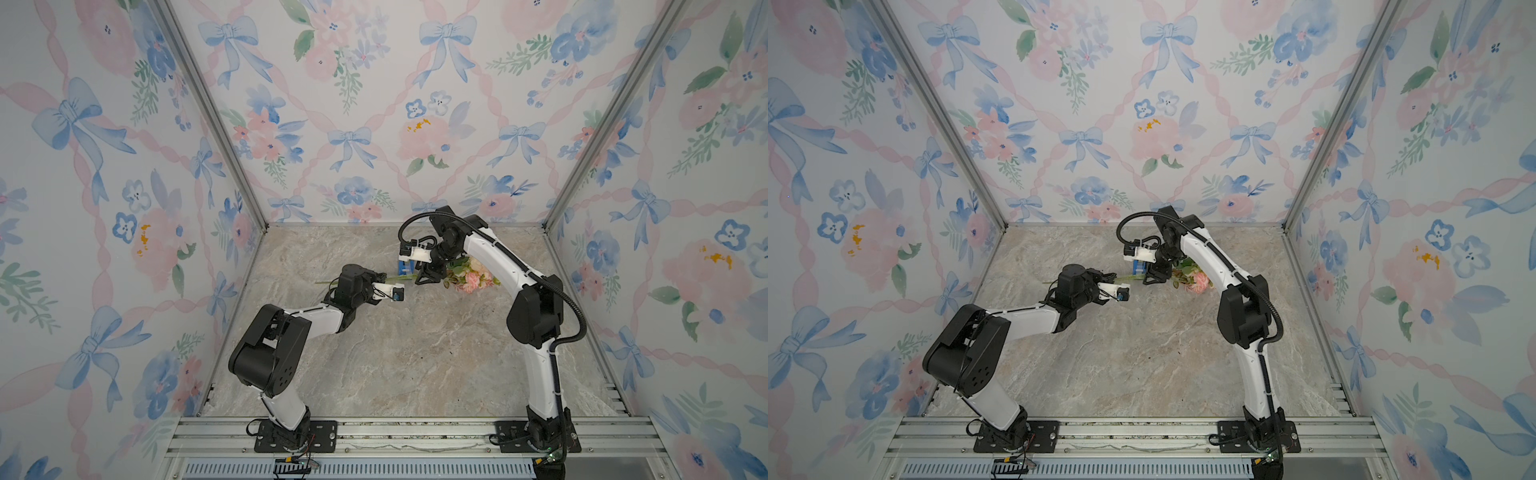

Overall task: Wrap bouquets with tape
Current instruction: Wrap the tape around the bouquet.

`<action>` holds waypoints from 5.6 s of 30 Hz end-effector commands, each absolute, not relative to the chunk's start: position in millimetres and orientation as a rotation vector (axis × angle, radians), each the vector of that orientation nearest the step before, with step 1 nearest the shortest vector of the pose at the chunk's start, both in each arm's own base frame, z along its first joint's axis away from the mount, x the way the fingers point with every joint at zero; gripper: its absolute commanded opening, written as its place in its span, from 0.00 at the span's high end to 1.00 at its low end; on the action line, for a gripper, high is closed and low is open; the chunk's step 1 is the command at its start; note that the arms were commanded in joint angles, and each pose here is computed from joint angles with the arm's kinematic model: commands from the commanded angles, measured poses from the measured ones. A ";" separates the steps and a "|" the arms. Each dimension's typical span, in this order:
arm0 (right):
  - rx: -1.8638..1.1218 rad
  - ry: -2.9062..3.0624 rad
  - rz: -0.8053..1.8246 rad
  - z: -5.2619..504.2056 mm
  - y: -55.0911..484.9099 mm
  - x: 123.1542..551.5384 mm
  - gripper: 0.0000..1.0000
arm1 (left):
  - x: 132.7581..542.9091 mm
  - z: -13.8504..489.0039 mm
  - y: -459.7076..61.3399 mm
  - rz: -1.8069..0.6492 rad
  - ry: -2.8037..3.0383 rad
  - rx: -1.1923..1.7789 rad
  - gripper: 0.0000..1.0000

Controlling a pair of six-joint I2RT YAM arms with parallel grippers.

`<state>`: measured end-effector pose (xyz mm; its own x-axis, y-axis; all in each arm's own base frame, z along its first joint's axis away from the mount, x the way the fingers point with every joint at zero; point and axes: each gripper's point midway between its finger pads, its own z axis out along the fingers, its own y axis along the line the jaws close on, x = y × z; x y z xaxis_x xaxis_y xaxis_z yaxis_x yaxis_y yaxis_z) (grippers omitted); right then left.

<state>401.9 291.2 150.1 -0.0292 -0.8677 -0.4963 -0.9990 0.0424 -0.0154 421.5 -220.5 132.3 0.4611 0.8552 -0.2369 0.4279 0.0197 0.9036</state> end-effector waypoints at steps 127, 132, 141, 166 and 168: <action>-1.412 1.813 0.178 239.5 230.0 365.7 0.43 | 414.8 166.4 -236.1 0.251 1.334 1.580 1.00; -1.542 1.853 0.280 223.8 254.8 361.9 0.41 | 402.6 188.4 -234.8 0.347 1.176 1.453 1.00; -1.730 1.978 0.348 186.8 279.4 374.8 0.43 | 384.9 194.6 -243.5 0.419 1.007 1.454 1.00; -1.895 2.094 0.507 150.4 290.9 359.9 0.51 | 375.7 196.3 -239.2 0.450 0.957 1.418 1.00; -1.905 2.089 0.490 148.4 292.6 361.2 0.54 | 374.2 197.3 -240.3 0.438 0.953 1.417 1.00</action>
<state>364.7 291.7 155.1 -0.1042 -0.8889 -0.4461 -0.9945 0.0941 0.0448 387.0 -222.8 158.5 0.4786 0.8388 -0.2597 0.3406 0.0953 0.9354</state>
